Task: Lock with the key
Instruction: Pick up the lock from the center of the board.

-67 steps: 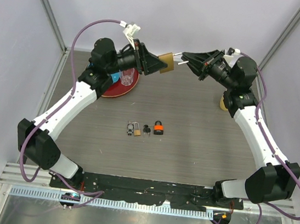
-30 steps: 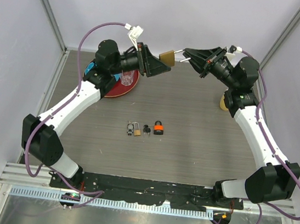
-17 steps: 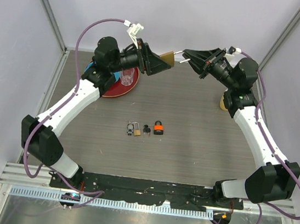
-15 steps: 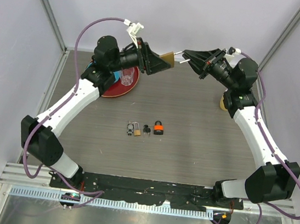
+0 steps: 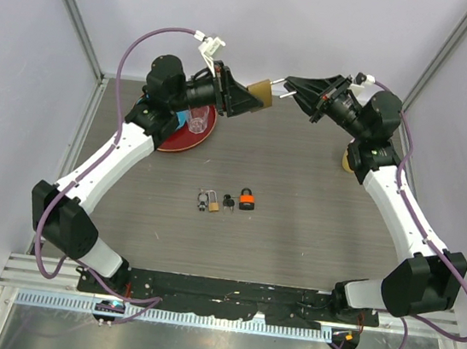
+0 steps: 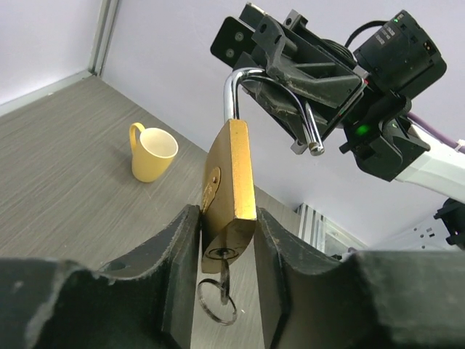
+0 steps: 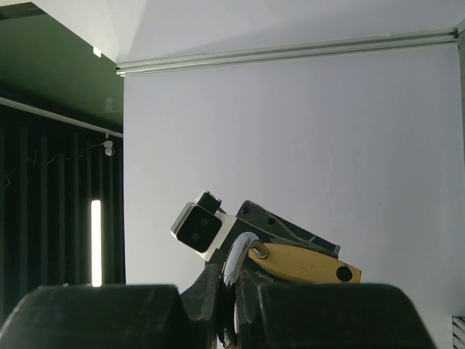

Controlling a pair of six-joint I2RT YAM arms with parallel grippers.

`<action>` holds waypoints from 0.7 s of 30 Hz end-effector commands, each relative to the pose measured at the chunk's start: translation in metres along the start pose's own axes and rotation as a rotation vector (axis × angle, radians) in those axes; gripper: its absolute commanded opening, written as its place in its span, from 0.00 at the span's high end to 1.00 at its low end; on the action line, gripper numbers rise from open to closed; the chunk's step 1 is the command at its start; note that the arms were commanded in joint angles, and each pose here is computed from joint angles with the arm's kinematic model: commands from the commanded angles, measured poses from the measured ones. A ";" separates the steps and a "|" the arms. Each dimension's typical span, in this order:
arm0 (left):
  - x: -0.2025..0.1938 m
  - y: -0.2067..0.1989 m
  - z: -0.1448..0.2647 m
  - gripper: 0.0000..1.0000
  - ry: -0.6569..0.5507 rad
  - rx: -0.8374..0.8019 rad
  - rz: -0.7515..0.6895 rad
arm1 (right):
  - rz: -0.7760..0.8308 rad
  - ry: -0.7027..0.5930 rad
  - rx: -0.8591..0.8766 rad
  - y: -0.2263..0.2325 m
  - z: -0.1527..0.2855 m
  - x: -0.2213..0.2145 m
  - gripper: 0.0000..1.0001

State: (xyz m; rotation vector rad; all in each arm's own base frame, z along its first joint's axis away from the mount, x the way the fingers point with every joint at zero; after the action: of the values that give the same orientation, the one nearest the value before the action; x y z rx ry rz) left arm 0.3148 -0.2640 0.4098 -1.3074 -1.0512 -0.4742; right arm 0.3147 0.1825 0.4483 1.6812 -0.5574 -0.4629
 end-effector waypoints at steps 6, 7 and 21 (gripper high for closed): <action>0.016 -0.027 0.008 0.89 -0.062 -0.080 -0.073 | 0.069 0.007 0.154 0.038 0.010 -0.012 0.98; 0.017 -0.027 0.008 0.91 -0.065 -0.078 -0.072 | 0.065 0.009 0.152 0.036 0.010 -0.011 0.98; 0.038 -0.020 0.022 1.00 -0.076 -0.049 0.080 | 0.098 0.045 0.090 0.006 0.010 -0.012 0.95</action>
State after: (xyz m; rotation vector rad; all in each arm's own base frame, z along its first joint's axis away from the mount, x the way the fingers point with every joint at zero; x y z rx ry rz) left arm 0.3157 -0.2562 0.4064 -1.3621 -0.9678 -0.3883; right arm 0.3155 0.1833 0.4345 1.6905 -0.5587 -0.4569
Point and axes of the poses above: each gripper's point midway between its finger pads, its own z axis back along the fingers, its own y axis along the line the jaws close on, x = y × z, the point moved 6 cm from there along z, back along the fingers, and after that the axes turned 5 degrees about z, right-handed, at the moved point
